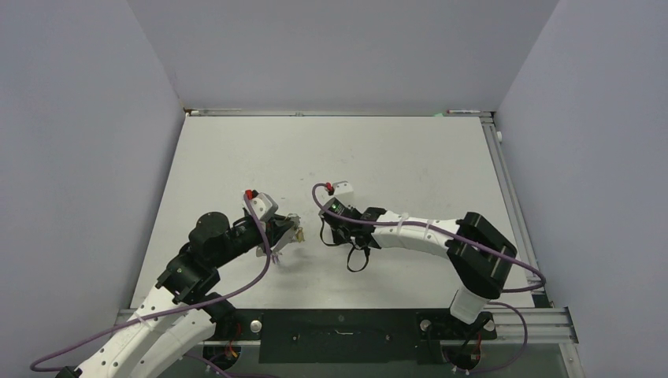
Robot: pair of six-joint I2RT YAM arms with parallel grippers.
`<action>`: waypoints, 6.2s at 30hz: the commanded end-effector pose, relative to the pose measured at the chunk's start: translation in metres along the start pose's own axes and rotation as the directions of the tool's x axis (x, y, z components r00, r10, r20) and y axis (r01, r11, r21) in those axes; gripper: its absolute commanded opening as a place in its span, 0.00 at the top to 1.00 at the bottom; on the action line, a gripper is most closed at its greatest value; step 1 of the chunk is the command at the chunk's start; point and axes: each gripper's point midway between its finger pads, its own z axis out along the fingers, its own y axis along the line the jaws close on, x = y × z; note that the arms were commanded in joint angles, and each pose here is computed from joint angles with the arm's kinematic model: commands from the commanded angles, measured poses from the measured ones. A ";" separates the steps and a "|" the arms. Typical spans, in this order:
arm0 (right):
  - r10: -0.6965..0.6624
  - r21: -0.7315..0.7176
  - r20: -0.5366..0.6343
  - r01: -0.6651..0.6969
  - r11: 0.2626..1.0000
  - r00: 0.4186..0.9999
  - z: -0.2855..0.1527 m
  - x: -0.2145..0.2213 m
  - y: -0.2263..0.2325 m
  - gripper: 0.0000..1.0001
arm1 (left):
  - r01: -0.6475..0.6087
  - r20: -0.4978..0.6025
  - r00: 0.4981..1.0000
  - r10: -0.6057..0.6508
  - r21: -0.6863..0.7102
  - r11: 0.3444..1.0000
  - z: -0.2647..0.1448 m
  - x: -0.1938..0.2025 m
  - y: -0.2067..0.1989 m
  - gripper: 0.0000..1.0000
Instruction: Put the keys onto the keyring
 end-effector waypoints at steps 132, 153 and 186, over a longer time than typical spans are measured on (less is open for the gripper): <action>0.147 -0.386 -0.143 -0.192 0.902 0.979 -0.102 0.150 0.119 0.59 | -0.029 0.142 0.987 0.074 -0.292 0.956 -0.029 -0.035 0.051 1.00; 0.068 -0.412 -0.139 -0.120 0.903 0.988 -0.078 0.153 0.140 0.65 | -0.030 0.137 0.988 0.072 -0.290 0.957 -0.028 -0.034 0.051 1.00; -0.603 -0.386 0.428 0.740 0.552 0.673 -0.109 0.109 0.125 0.65 | -0.027 0.151 0.986 0.073 -0.286 0.958 -0.031 -0.037 0.049 1.00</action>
